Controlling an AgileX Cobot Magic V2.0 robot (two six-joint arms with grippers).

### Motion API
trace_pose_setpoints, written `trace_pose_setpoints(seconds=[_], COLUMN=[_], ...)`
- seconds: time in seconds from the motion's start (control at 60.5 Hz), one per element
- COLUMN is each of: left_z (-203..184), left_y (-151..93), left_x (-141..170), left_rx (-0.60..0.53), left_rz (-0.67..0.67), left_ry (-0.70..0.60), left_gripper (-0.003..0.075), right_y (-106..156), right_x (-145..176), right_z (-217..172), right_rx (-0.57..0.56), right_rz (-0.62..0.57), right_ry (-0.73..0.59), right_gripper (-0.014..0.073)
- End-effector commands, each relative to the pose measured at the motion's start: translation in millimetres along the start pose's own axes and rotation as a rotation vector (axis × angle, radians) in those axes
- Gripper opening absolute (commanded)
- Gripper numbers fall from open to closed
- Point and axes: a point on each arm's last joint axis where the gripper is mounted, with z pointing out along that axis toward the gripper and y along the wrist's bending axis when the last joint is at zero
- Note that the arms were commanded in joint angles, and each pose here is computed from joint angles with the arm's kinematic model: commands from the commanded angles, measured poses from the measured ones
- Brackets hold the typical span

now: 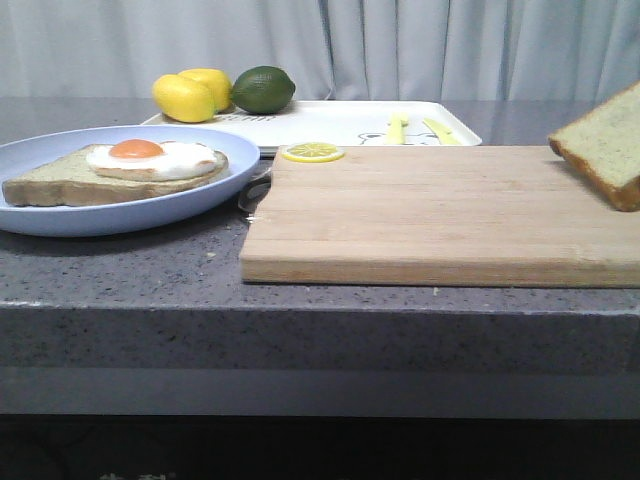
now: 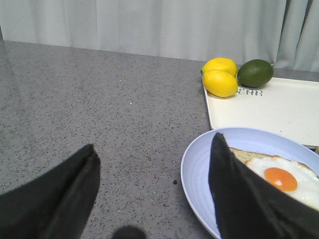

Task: Place bread and move sandwich to tray
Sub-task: 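Grasp the bread slice with the right gripper and lift it, then carry the bread over the egg toast and release it on top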

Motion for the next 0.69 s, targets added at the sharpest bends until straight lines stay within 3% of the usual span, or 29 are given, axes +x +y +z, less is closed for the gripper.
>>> trace_pose_setpoints(seconds=[0.0,0.314,0.678], left_z=[-2.2,-2.3,-2.3], left_y=[-2.5,-2.5,-2.5], left_x=[-18.7,-19.0,-19.0], left_rx=[0.020,0.020,0.020], left_rz=[-0.011,-0.011,-0.011], left_ry=[-0.113,-0.117,-0.117], left_gripper=[0.0459,0.0459,0.0459], right_y=[30.5,112.1,211.8], right_x=[-6.0,16.5,65.0], right_z=[-20.6,0.6,59.1], right_rx=[-0.154,-0.482,-0.723], right_rz=[0.031,0.023,0.113], right_ry=[-0.088,-0.025,0.048], right_gripper=[-0.0059,-0.0059,-0.0059])
